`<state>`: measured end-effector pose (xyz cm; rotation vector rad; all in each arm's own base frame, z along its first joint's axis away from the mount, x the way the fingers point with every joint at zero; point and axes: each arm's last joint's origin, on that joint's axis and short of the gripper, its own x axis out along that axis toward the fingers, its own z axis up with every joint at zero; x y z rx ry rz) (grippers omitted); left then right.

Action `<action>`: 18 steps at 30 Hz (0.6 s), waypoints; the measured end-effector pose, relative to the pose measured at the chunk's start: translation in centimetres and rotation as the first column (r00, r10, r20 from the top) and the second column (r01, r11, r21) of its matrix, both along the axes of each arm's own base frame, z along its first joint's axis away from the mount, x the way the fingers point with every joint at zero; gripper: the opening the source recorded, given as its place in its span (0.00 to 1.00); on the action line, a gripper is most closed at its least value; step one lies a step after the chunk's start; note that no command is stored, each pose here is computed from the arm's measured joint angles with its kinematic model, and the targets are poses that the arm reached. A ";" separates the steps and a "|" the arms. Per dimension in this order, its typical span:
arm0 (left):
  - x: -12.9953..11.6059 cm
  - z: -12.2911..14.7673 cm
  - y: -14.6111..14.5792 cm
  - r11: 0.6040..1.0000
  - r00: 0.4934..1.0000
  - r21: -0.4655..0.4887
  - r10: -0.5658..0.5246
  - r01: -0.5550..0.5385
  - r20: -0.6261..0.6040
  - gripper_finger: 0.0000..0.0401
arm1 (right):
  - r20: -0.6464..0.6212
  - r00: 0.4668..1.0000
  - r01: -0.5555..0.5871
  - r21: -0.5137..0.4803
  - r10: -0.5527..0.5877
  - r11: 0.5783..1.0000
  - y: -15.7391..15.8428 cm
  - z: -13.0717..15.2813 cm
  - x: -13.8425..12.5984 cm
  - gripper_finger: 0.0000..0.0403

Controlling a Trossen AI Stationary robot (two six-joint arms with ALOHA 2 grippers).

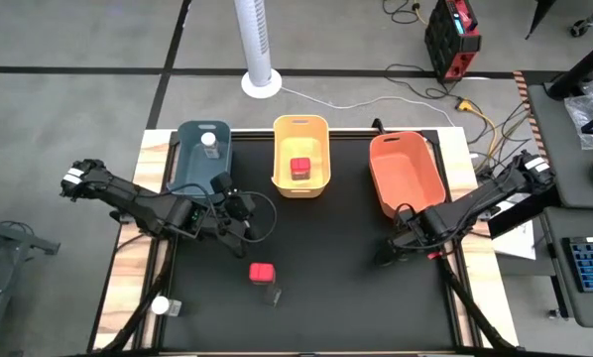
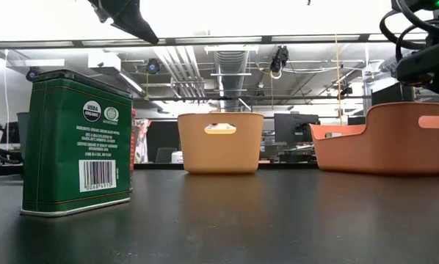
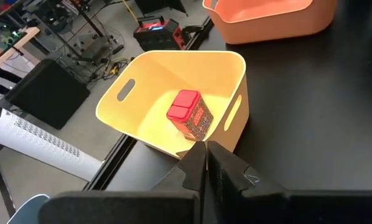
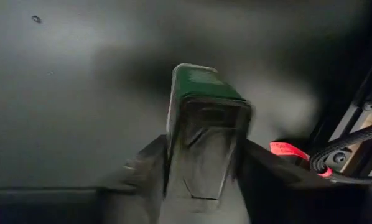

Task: Sort spices by type
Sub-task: Put the top black seasoning can into the orange bin

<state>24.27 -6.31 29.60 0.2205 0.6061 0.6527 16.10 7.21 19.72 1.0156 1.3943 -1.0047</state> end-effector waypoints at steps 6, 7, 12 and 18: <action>0.0 0.0 0.0 1.000 1.000 -0.005 0.003 -0.003 0.006 0.00 | -0.010 1.000 -0.009 -0.006 0.009 1.000 0.0 -0.2 0.1 0.30; 0.0 0.0 0.0 1.000 1.000 -0.006 0.003 -0.003 0.007 0.00 | -0.009 1.000 -0.011 -0.006 0.011 1.000 0.0 -0.2 0.1 0.30; 0.0 -0.1 0.0 1.000 1.000 -0.006 0.004 -0.003 0.005 0.00 | 0.069 0.996 -0.052 0.024 0.050 0.998 0.4 1.6 0.8 0.30; 0.0 -0.1 0.0 1.000 1.000 -0.011 0.007 -0.007 0.010 0.00 | 0.302 0.945 -0.135 -0.003 0.129 0.991 0.9 7.5 3.5 0.30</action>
